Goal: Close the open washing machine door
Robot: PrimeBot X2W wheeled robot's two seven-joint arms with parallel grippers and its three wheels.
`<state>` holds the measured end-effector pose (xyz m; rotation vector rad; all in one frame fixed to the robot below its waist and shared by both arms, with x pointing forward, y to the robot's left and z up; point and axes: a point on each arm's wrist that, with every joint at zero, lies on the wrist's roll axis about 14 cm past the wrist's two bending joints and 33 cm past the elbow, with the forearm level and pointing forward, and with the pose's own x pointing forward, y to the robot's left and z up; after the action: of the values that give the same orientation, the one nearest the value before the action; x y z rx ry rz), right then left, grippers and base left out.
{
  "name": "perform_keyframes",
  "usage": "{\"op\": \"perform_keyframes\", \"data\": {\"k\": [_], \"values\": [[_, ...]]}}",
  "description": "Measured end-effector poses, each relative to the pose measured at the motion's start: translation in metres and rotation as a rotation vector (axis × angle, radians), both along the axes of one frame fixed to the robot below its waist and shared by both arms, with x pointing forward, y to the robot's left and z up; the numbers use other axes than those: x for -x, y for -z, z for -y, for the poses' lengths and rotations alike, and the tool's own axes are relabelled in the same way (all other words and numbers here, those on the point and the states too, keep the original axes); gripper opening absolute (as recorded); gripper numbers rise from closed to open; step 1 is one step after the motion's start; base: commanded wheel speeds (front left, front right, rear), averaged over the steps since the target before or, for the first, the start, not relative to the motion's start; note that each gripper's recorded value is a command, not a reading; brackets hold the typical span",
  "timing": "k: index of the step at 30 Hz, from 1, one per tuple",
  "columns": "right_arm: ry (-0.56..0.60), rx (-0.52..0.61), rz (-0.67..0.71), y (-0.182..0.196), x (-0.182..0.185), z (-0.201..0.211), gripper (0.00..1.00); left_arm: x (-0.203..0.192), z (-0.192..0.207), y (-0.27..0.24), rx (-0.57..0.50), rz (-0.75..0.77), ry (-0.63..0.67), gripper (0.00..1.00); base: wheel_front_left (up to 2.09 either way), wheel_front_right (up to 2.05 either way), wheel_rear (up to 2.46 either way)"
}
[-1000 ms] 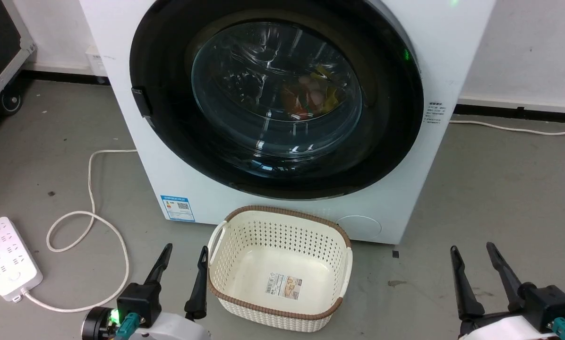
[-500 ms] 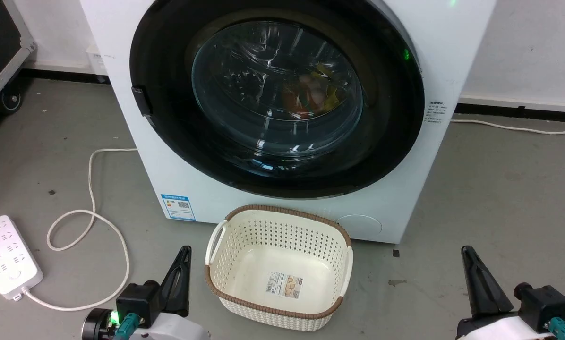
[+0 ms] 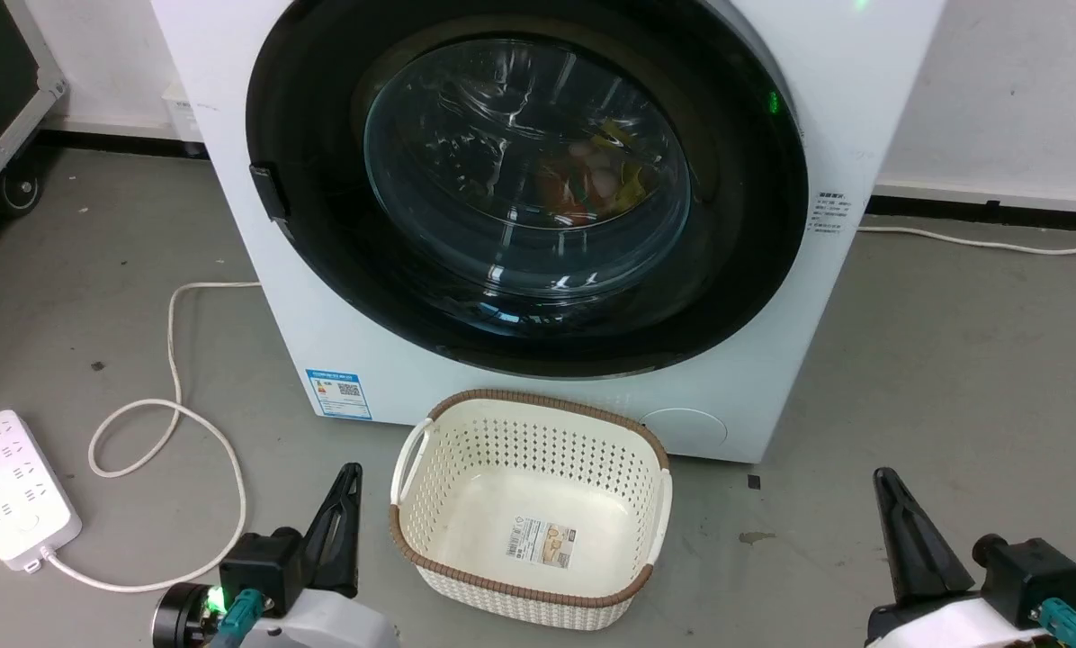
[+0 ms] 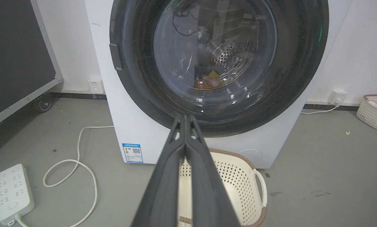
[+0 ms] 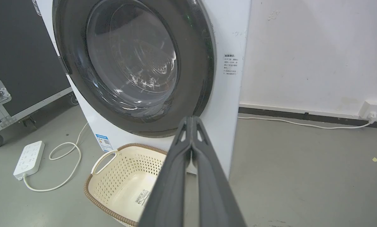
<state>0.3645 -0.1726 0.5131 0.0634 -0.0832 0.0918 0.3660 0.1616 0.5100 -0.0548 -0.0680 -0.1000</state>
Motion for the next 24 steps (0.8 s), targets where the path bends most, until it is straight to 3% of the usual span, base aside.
{"op": "perform_keyframes", "data": {"k": [24], "values": [[-0.011, 0.025, -0.025, -0.0008, -0.001, -0.0029, 0.0, -0.0036, -0.0021, -0.0055, -0.027, -0.01, -0.014, 0.0, 0.0, 0.0, 0.0]]}}
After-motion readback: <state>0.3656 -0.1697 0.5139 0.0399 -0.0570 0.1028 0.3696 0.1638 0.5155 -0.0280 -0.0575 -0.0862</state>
